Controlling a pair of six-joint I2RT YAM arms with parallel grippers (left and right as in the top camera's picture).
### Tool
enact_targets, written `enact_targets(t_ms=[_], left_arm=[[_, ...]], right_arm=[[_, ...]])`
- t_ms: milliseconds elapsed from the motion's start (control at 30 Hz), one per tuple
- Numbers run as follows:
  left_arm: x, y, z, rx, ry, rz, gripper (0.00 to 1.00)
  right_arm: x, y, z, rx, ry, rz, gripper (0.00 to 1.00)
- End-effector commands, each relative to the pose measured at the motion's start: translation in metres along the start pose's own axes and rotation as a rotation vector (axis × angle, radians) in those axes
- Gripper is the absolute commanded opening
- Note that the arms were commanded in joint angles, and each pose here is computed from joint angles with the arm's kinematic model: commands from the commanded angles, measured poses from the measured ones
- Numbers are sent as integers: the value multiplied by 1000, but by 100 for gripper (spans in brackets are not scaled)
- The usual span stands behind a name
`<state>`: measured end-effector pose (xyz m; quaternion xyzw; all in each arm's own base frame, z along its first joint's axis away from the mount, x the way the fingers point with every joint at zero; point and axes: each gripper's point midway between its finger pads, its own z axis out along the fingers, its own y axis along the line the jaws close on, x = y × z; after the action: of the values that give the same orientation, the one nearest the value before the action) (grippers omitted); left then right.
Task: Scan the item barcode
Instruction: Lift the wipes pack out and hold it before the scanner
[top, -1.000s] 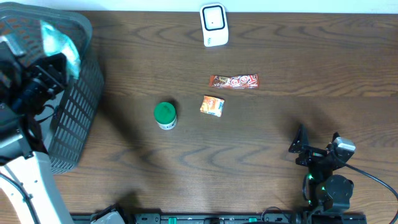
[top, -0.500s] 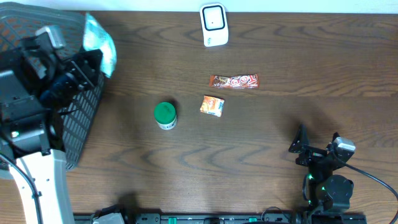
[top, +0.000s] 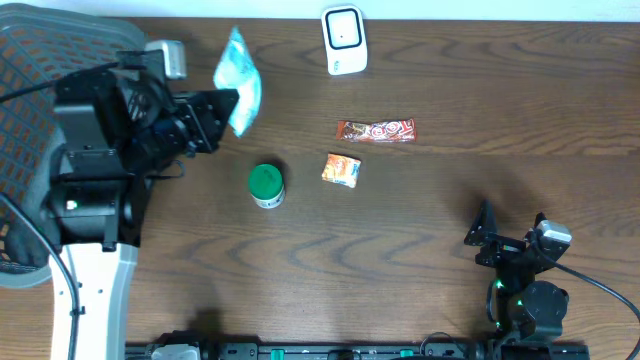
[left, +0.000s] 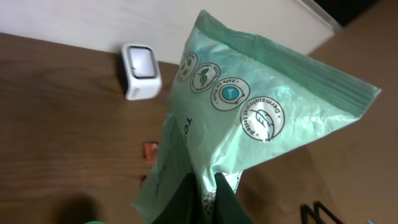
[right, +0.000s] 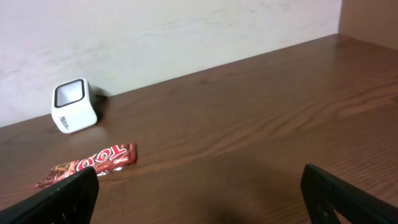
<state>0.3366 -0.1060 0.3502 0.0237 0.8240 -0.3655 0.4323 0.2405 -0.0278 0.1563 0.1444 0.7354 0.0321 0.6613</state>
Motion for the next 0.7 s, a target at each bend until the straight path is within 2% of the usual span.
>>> enact_targets(t_ms=[0, 300, 667], left_arm=[[8, -23, 3, 62, 24, 41, 7], [36, -46, 23, 136, 122, 75, 8], [83, -58, 71, 198, 307, 102, 7]], right_arm=[[0, -3, 0, 12, -4, -1, 99], [0, -3, 0, 12, -4, -1, 99], [0, -3, 0, 12, -4, -1, 99]])
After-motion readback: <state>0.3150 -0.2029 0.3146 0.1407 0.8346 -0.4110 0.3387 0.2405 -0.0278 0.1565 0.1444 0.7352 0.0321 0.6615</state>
